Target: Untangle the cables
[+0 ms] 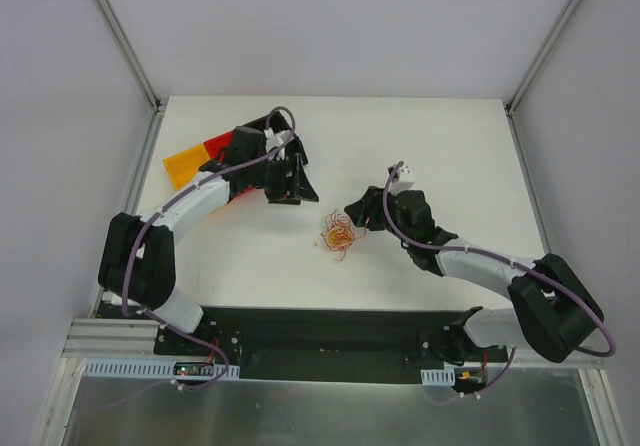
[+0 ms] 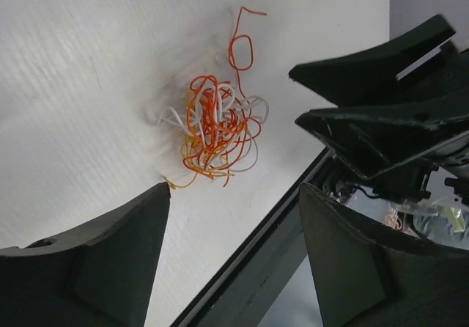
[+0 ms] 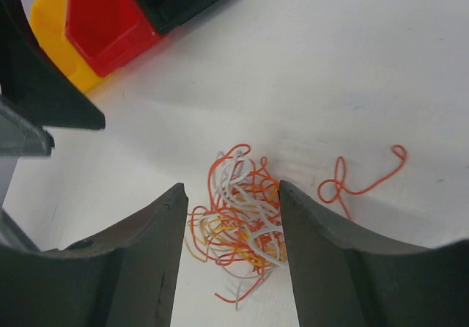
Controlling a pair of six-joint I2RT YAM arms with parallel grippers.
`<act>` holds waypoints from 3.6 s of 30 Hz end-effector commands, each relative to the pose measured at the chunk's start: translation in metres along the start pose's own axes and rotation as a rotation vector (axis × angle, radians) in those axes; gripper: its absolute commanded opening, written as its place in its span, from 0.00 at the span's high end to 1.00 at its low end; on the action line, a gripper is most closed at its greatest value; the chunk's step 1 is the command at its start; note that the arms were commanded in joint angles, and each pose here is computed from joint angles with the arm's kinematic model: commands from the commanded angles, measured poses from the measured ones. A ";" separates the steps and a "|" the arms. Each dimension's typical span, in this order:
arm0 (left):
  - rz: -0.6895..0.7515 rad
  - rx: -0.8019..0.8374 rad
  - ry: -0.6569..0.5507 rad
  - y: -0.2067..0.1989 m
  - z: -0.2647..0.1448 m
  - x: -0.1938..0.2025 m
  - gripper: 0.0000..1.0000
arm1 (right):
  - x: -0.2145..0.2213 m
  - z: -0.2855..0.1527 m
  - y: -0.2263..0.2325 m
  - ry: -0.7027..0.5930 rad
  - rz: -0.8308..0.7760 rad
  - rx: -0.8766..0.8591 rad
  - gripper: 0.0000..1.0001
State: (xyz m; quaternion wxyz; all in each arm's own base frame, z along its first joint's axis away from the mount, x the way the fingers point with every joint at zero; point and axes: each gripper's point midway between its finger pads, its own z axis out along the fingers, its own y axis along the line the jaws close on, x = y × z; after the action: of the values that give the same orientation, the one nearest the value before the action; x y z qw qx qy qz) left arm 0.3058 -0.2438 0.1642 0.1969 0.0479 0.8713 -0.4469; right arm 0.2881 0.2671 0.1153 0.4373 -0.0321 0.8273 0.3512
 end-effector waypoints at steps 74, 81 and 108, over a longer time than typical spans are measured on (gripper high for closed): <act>0.231 -0.020 0.166 -0.027 0.062 0.023 1.00 | 0.038 0.050 -0.017 0.096 0.078 0.158 0.51; 0.351 -0.033 0.074 -0.042 0.038 0.011 1.00 | 0.036 0.034 -0.060 0.034 0.097 0.444 0.86; 0.342 -0.269 -0.733 -0.122 -0.263 0.025 1.00 | -0.055 -0.126 -0.185 -0.553 0.260 1.094 0.99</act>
State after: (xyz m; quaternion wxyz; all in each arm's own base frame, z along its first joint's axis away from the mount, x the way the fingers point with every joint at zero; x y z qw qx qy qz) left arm 0.1708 -0.1269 0.4080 0.5966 0.0311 0.7285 -0.3353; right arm 0.3075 0.0678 0.0888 0.5233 0.3469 0.7772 -0.0417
